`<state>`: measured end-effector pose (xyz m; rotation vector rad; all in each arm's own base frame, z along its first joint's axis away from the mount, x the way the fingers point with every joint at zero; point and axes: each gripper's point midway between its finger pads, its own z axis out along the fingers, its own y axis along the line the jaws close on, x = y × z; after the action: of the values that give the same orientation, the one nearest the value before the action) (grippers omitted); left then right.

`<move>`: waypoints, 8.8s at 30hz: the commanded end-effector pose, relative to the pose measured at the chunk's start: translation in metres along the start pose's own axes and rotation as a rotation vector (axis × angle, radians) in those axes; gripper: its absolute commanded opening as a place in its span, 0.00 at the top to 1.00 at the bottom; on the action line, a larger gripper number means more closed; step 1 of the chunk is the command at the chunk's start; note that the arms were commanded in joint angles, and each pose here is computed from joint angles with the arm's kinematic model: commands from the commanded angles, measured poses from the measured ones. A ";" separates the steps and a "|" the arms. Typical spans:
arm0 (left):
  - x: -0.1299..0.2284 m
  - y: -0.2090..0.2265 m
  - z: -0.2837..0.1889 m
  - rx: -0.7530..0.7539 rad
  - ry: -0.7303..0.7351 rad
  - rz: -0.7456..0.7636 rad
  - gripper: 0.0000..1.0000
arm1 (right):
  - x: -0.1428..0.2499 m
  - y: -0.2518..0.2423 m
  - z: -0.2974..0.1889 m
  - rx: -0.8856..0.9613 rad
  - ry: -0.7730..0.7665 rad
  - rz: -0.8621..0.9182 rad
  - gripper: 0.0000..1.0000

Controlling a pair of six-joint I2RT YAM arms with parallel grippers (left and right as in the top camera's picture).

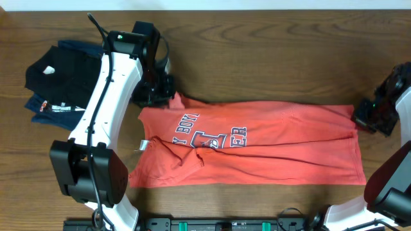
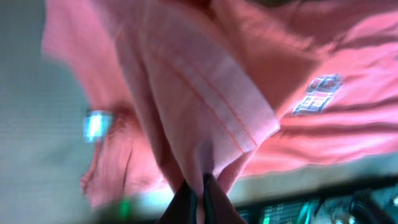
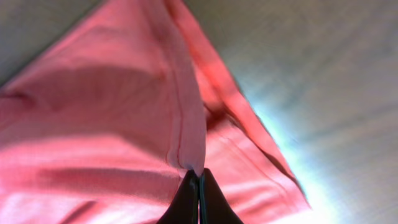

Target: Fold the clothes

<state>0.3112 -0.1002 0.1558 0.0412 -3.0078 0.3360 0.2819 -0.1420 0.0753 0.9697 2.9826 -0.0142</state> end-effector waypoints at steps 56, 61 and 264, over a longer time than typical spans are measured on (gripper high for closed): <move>0.176 0.009 -0.023 -0.075 0.023 -0.094 0.94 | 0.051 -0.049 -0.017 0.210 0.191 0.039 0.99; 0.170 0.007 -0.020 -0.076 0.025 -0.094 0.94 | 0.060 -0.055 -0.020 0.240 0.226 0.032 0.99; 0.107 0.088 0.146 -0.430 0.059 -0.392 0.94 | 0.042 -0.032 0.027 0.089 0.124 0.061 0.91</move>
<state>0.1892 -0.0633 0.0065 0.4799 -2.8734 -0.2501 0.2287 -0.1440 0.0458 1.1163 3.0952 -0.0900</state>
